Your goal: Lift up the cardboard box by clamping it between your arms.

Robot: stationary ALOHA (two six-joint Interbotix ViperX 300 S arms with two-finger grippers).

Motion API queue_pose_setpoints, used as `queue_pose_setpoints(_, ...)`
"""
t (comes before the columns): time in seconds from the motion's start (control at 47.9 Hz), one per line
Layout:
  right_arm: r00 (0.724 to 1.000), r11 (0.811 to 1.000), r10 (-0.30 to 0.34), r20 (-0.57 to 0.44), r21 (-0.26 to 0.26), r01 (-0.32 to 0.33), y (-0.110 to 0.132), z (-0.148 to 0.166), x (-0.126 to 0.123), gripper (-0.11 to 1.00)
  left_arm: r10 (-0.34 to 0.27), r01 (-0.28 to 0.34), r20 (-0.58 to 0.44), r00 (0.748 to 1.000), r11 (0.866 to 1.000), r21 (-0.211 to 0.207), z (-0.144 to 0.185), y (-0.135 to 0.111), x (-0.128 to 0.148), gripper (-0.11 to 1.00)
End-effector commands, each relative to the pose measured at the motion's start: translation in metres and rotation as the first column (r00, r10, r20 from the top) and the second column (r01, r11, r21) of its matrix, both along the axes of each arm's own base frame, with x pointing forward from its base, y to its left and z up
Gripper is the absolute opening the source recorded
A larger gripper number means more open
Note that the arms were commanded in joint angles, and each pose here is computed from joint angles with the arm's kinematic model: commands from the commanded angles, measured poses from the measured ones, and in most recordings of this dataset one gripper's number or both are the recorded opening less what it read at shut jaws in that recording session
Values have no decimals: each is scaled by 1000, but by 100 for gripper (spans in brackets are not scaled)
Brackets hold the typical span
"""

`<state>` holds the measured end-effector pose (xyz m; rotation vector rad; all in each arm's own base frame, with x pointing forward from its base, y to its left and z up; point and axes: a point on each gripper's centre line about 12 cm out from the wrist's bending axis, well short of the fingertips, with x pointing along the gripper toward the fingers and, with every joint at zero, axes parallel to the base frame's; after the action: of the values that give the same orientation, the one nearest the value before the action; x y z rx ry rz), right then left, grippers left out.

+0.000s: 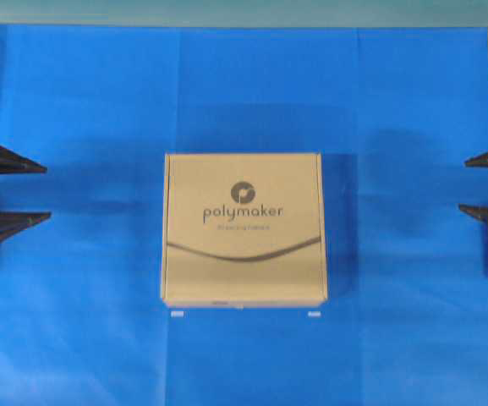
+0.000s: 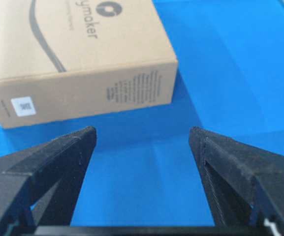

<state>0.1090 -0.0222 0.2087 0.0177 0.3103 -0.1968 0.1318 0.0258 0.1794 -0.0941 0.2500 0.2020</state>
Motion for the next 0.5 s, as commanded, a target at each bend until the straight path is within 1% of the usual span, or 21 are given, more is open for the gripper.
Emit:
queue_pose_setpoints(0.0, 1000, 1000, 0, 26, -13, 0, 0, 12, 0, 99, 4, -4, 6, 1000, 1000, 1, 3, 1, 1, 87)
queue_pose_setpoints(0.188, 1000, 1000, 0, 27, -12, 0, 0, 12, 0, 99, 3, -3, 16, 1000, 1000, 5, 9, 0, 0, 87)
queue_pose_setpoints(0.292, 1000, 999, -18, 18, -47, 18, -3, 14, -1, 99, 5, -5, 17, 1000, 1000, 7, 9, 1, -1, 87)
queue_pose_setpoints(0.417, 1000, 998, -27, 2, -50, 27, -4, 12, -3, 99, 3, -3, 17, 1000, 1000, 8, 9, 0, -1, 87)
queue_pose_setpoints(0.48, 1000, 998, -27, -3, -61, 27, -5, 12, -3, 99, 4, -5, 19, 1000, 1000, 8, 10, 1, -1, 87)
